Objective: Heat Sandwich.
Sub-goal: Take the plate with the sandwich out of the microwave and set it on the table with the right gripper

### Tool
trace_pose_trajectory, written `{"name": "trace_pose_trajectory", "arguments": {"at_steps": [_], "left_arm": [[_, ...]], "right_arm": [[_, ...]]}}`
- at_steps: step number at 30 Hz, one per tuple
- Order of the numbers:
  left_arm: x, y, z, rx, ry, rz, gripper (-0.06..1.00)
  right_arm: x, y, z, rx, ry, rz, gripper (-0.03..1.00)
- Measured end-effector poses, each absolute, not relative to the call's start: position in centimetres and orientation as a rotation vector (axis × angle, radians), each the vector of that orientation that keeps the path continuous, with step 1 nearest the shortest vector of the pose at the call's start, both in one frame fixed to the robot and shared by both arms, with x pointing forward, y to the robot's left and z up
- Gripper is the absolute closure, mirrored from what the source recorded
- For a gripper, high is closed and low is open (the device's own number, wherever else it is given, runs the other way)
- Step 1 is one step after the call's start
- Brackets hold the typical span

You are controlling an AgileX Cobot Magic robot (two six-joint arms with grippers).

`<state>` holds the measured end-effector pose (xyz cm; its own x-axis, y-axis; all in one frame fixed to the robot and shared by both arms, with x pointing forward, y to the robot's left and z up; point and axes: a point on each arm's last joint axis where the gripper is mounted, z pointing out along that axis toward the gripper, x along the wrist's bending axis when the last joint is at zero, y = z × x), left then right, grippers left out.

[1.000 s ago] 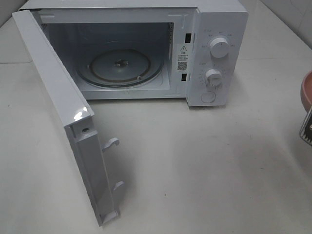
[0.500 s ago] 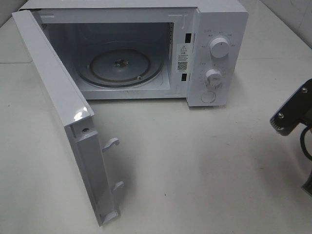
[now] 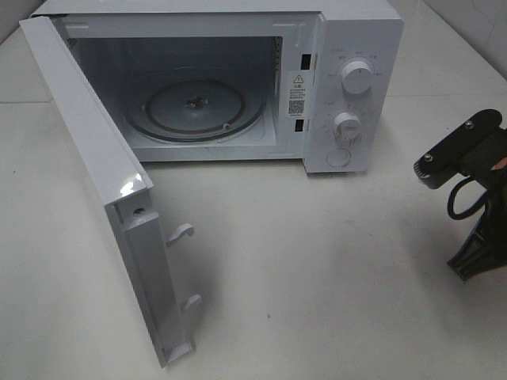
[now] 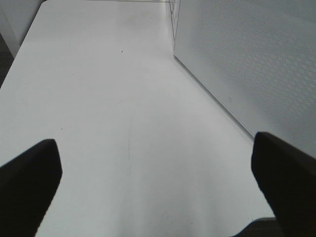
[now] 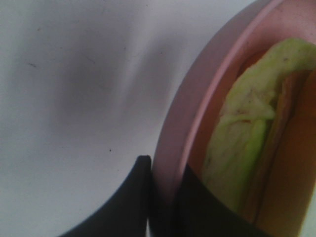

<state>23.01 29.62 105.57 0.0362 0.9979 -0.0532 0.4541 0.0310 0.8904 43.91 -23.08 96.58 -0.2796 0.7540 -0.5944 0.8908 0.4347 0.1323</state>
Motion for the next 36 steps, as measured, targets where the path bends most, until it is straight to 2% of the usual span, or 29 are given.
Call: {"name": "trace_pose_trajectory", "arguments": {"at_steps": [17,36], "left_arm": [[23.0,29.6,105.6,1.532,1.527,0.88,-0.05],[23.0,29.6,105.6,1.532,1.527,0.88,-0.05]], "right_arm": [[47.2,-26.6,95.3,1.46,2.012,-0.309,0.87],[49.6,-27.5,89.3,1.495,2.036,-0.364,0.87]]}}
